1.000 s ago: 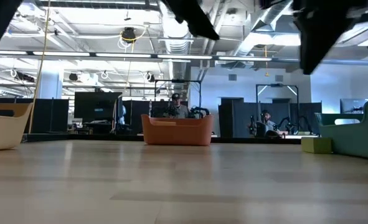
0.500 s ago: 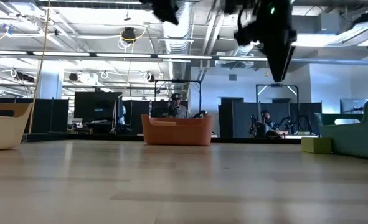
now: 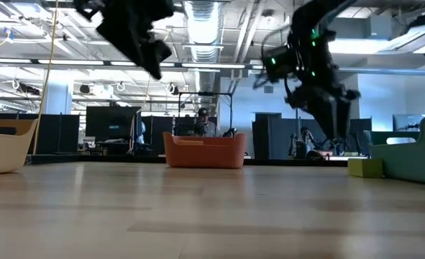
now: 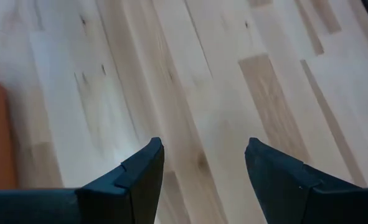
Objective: Sort blocks by size
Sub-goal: Put the large light green block into the orange bin
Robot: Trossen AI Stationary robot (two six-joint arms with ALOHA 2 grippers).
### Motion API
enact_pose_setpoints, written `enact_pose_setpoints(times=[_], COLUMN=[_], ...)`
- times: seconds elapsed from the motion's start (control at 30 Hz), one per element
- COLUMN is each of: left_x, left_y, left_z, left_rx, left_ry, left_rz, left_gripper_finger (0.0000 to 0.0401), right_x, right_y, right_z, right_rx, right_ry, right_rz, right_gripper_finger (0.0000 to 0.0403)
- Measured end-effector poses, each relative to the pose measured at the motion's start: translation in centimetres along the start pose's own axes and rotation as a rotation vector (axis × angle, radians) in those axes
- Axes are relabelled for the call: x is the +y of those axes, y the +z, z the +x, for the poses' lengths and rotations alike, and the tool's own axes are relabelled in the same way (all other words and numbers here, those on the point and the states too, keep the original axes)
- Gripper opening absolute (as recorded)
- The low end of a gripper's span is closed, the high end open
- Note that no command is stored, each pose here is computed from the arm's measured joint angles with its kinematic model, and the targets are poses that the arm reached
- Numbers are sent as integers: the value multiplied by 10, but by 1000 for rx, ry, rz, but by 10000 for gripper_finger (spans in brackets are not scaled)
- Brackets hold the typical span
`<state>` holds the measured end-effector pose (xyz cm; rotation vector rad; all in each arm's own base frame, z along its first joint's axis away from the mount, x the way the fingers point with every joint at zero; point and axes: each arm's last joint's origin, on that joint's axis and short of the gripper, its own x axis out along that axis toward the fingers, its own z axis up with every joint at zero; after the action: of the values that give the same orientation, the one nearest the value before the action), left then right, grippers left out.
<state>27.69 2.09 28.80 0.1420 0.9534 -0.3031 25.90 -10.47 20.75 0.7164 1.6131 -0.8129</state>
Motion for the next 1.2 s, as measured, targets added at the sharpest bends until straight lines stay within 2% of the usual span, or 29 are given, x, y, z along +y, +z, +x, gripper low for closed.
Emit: enact_pose_setpoints(times=[0.1, 0.23, 0.33, 0.47, 0.7, 0.93, 1.2], left_x=[-3, -6, -8, -8, -10, -10, -10], left_y=[-12, -22, -24, -23, -23, -23, -23], left_z=[4, 6, 4, 3, 3, 4, 4], left_rx=[-10, -41, -59, -69, -68, -67, -70], left_ry=[4, 14, 20, 23, 18, 18, 19], left_rz=[-7, -13, -17, -15, -12, -7, -8], left_gripper_finger=[215, 215, 215, 215, 215, 215, 215], right_x=[-10, -23, -28, -29, -25, -12, -2], right_y=[0, -3, -4, -2, 0, -3, -8], right_z=[18, 35, 44, 53, 59, 59, 59], right_rx=[90, 174, 213, 225, 215, 215, 194], right_ry=[72, 82, 133, 238, 324, 380, 374], right_rz=[61, 108, 133, 151, 174, 142, 63], right_gripper_finger=[249, 250, 250, 251, 251, 250, 249])
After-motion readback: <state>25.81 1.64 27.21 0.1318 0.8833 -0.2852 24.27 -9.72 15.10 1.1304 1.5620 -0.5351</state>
